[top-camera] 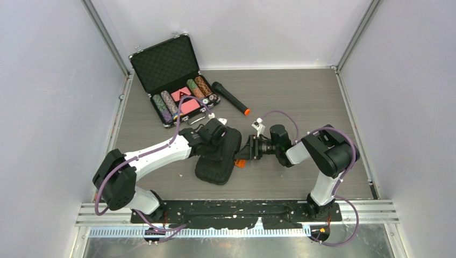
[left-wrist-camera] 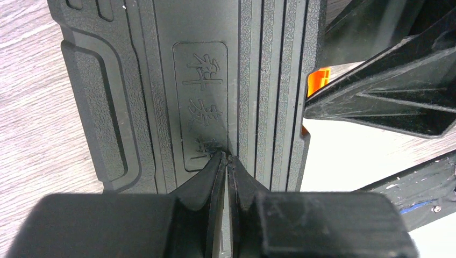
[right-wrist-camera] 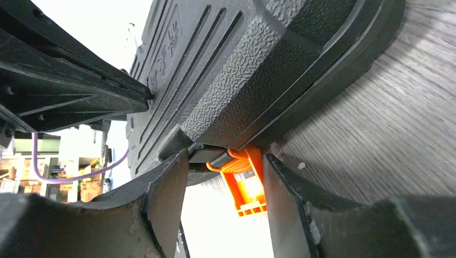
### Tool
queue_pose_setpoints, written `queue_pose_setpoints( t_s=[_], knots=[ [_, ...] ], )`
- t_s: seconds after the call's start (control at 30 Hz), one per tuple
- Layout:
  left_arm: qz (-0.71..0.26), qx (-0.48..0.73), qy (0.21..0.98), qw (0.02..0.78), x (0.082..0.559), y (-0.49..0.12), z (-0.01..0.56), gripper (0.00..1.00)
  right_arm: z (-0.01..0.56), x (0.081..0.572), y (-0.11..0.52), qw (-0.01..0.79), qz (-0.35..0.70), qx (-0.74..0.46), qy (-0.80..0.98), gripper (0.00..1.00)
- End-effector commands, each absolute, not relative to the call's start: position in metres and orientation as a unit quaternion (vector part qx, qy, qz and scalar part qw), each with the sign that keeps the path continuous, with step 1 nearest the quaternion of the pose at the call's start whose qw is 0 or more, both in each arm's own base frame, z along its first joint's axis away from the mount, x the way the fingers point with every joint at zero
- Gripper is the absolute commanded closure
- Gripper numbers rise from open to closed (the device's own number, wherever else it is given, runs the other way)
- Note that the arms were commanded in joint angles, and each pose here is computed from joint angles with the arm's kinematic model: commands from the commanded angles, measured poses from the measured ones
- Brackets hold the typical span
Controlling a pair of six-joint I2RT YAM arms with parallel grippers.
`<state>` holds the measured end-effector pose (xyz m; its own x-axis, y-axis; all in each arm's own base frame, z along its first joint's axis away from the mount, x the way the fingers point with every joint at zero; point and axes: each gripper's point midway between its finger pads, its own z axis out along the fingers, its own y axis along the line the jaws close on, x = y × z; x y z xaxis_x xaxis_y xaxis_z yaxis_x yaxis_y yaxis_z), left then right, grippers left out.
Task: Pack the tool kit
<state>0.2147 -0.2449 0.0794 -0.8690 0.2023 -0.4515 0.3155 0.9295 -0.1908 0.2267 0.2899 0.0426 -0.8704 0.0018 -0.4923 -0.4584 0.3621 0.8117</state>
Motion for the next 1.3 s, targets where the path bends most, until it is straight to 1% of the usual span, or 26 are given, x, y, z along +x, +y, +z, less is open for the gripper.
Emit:
queue_pose_setpoints(
  t_s=[0.0,0.17,0.3,0.33,0.47,0.63,0.7,0.83,0.93,1.03,1.07,1.27],
  knots=[
    [-0.046,0.133,0.974,0.176,0.205,-0.207,0.048,0.90,0.066,0.198,0.299,0.162,0.608,-0.158,0.761,0.45],
    [-0.047,0.132,0.974,0.175,0.204,-0.207,0.047,0.90,0.075,0.193,0.297,0.162,0.614,-0.156,0.757,0.50],
    [-0.049,0.134,0.974,0.174,0.205,-0.210,0.047,0.91,0.072,0.190,0.295,0.151,0.608,-0.149,0.765,0.58],
    [-0.050,0.134,0.974,0.174,0.206,-0.211,0.048,0.91,0.071,0.190,0.295,0.147,0.607,-0.144,0.767,0.61],
    [-0.052,0.135,0.974,0.176,0.206,-0.212,0.049,0.91,0.075,0.191,0.297,0.138,0.611,-0.127,0.769,0.67],
    [-0.059,0.137,0.973,0.177,0.206,-0.217,0.052,0.91,0.085,0.192,0.299,0.137,0.613,-0.100,0.772,0.70],
    [-0.063,0.137,0.972,0.178,0.205,-0.220,0.053,0.91,0.086,0.196,0.297,0.143,0.606,-0.068,0.780,0.71],
    [-0.082,0.133,0.970,0.184,0.203,-0.230,0.059,0.91,0.089,0.204,0.294,0.180,0.596,0.001,0.783,0.74],
    [-0.101,0.126,0.967,0.197,0.203,-0.237,0.066,0.90,0.094,0.207,0.297,0.195,0.596,0.025,0.779,0.74],
    [-0.112,0.128,0.961,0.219,0.203,-0.242,0.079,0.85,0.093,0.211,0.302,0.203,0.590,0.039,0.780,0.74],
    [-0.116,0.130,0.958,0.228,0.203,-0.244,0.084,0.82,0.093,0.211,0.303,0.203,0.591,0.039,0.780,0.74],
    [-0.119,0.161,0.935,0.293,0.195,-0.254,0.114,0.46,0.086,0.213,0.305,0.197,0.592,0.058,0.779,0.75]
  ],
)
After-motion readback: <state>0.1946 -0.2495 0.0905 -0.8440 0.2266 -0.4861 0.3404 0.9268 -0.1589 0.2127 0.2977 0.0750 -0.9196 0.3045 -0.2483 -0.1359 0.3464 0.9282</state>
